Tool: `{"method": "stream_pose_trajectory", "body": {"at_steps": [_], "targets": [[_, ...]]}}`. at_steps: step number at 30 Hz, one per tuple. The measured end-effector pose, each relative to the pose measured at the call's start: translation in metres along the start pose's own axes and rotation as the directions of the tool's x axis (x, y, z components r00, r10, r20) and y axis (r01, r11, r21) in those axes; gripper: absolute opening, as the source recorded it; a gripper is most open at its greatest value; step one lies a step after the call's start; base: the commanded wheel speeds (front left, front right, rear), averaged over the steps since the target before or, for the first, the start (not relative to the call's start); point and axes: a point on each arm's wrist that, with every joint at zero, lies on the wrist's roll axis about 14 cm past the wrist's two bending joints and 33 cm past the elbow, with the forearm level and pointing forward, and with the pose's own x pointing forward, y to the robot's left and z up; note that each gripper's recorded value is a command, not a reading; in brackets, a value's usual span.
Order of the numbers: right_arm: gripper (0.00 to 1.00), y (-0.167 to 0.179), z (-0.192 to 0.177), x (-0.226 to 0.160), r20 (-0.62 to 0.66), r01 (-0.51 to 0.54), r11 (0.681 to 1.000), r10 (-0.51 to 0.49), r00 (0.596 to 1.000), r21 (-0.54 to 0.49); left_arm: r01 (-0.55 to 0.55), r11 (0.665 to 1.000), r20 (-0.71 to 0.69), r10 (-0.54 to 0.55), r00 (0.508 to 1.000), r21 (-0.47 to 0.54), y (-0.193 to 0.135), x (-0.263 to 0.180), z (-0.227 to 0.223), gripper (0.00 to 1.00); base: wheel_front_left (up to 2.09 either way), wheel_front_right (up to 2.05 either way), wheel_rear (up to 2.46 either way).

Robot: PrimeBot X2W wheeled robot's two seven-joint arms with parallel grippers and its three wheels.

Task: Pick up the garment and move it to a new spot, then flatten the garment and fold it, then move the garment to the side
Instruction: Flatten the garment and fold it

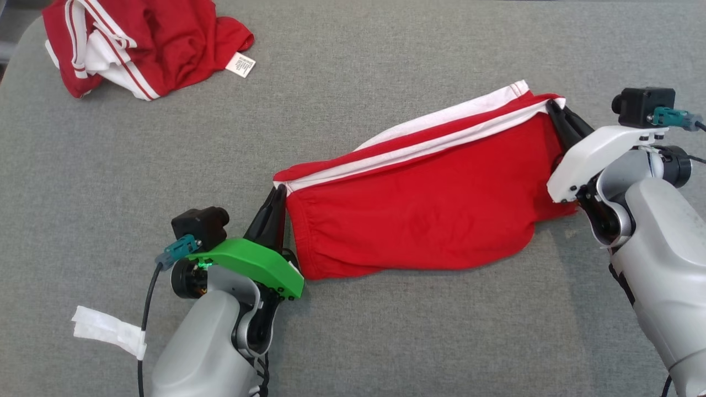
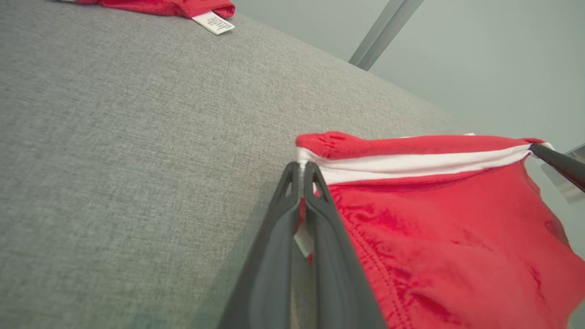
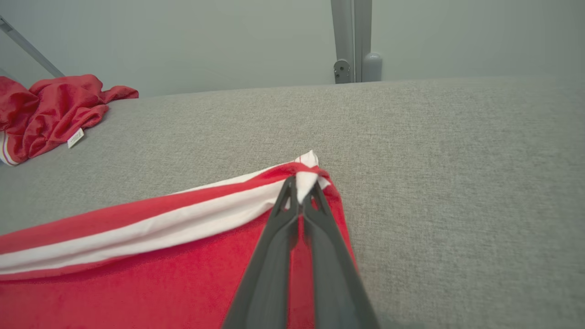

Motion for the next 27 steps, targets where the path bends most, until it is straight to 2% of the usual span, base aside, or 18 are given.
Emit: {"method": "stream_pose_trajectory", "body": {"at_steps": [10, 11, 12, 13, 14, 15, 20, 27], "targets": [[0.0, 0.005, -0.02, 0.037, -0.103, -0.022, 0.999, 0.019, 0.994, -0.037, -0.013, 0.999, -0.007, 0.013, 1.0, 0.03, 0.009, 0.015, -0.002, 0.0, 0.0, 0.0, 0.0], [0.15, 0.006, -0.02, 0.04, -0.106, -0.023, 0.999, 0.019, 0.994, -0.039, -0.007, 0.999, -0.006, 0.007, 1.0, 0.04, 0.008, 0.017, -0.001, 0.0, 0.0, 0.0, 0.0], [0.4, 0.006, -0.021, 0.042, -0.106, -0.024, 0.999, 0.02, 0.994, -0.042, 0.0, 0.999, -0.002, 0.0, 1.0, 0.05, 0.006, 0.018, 0.0, 0.0, 0.0, 0.0, 0.0], [0.76, 0.007, -0.021, 0.045, -0.108, -0.024, 0.999, 0.02, 0.994, -0.042, 0.003, 0.998, -0.001, -0.003, 1.0, 0.064, 0.005, 0.019, -0.001, 0.19, 0.0, 0.0, 0.0], [1.0, 0.007, -0.019, 0.047, -0.097, -0.025, 0.999, 0.021, 0.995, -0.042, 0.007, 0.997, -0.001, -0.007, 1.0, 0.075, 0.004, 0.02, -0.001, 0.41, 0.0, 0.0, 0.0], [1.0, 0.008, -0.017, 0.049, -0.085, -0.025, 0.999, 0.021, 0.996, -0.041, 0.011, 0.996, -0.002, -0.01, 1.0, 0.088, 0.003, 0.02, -0.002, 0.98, 0.0, 0.0, 0.0], [1.0, 0.013, -0.012, 0.054, -0.06, -0.03, 0.999, 0.028, 0.998, -0.04, 0.014, 0.992, 0.026, -0.017, 1.0, 0.127, 0.0, 0.02, 0.006, 1.0, 0.0, 0.0, 0.0], [1.0, 0.004, 0.002, 0.049, -0.019, -0.015, 0.998, 0.014, 1.0, -0.062, 0.003, 0.989, 0.164, -0.028, 0.986, 0.146, -0.004, 0.003, 0.039, 1.0, 0.0, 0.0, 0.0]]}}
